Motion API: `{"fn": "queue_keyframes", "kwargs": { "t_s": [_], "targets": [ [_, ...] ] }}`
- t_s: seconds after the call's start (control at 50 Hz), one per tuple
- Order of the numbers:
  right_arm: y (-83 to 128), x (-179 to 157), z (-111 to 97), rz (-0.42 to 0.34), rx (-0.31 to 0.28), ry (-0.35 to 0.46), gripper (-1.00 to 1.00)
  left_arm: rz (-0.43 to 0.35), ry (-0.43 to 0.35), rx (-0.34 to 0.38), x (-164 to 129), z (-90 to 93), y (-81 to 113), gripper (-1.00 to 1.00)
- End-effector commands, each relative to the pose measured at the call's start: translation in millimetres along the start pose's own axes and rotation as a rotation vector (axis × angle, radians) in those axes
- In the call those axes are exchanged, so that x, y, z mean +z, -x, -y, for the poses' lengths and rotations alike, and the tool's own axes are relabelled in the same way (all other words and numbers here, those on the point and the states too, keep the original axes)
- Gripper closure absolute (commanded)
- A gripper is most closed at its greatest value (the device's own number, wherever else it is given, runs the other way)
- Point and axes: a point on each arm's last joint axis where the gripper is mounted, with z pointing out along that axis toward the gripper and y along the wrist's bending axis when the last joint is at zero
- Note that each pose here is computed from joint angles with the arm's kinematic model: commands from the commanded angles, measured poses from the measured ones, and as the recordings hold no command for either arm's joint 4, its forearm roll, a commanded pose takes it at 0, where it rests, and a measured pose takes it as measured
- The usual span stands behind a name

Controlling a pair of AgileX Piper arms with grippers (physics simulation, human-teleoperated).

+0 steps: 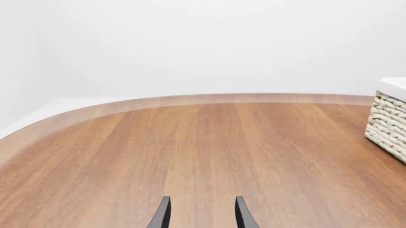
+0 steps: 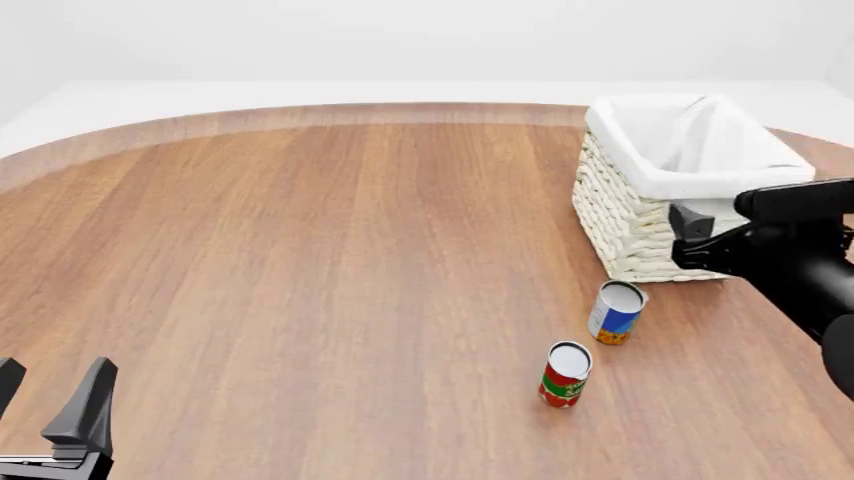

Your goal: Pick up the alphabet soup and the cream cheese box, and put them in the basket.

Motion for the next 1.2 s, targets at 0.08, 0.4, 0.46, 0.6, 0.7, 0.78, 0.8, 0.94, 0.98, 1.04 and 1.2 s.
{"fn": "queue_keyframes", "kwargs": {
  "t_s": [0.08, 0.4, 0.46, 0.6, 0.7, 0.78, 0.8, 0.94, 0.98, 1.04, 1.2],
  "targets": [
    [-25, -4, -10, -0.018, -0.001, 0.032, -1.00, 0.000, 0.000, 0.000, 0, 0.0, 0.0, -1.00],
    [-41, -3, -24, -0.045, -0.014, 0.088, -1.00, 0.000, 0.000, 0.000, 0, 0.0, 0.0, -1.00],
    [-43, -4, -25, -0.049, -0.015, 0.093, -1.00, 0.000, 0.000, 0.000, 0, 0.0, 0.0, -1.00],
    [-49, -4, -28, -0.065, -0.020, 0.105, -1.00, 0.000, 0.000, 0.000, 0, 0.0, 0.0, -1.00],
    [-54, -7, -29, -0.078, -0.023, 0.107, -1.00, 0.000, 0.000, 0.000, 0, 0.0, 0.0, -1.00],
    [-57, -8, -30, -0.087, -0.026, 0.114, -1.00, 0.000, 0.000, 0.000, 0, 0.0, 0.0, -1.00],
    [-58, -8, -31, -0.090, -0.024, 0.115, -1.00, 0.000, 0.000, 0.000, 0, 0.0, 0.0, -1.00],
    [-69, -1, -33, -0.116, -0.019, 0.122, -1.00, 0.000, 0.000, 0.000, 0, 0.0, 0.0, -1.00],
    [-70, 0, -34, -0.119, -0.018, 0.122, -1.00, 0.000, 0.000, 0.000, 0, 0.0, 0.0, -1.00],
    [-73, 3, -34, -0.127, -0.015, 0.121, -1.00, 0.000, 0.000, 0.000, 0, 0.0, 0.0, -1.00],
    [-82, 13, -35, -0.155, -0.010, 0.118, -1.00, 0.000, 0.000, 0.000, 0, 0.0, 0.0, -1.00]
  ]
}}
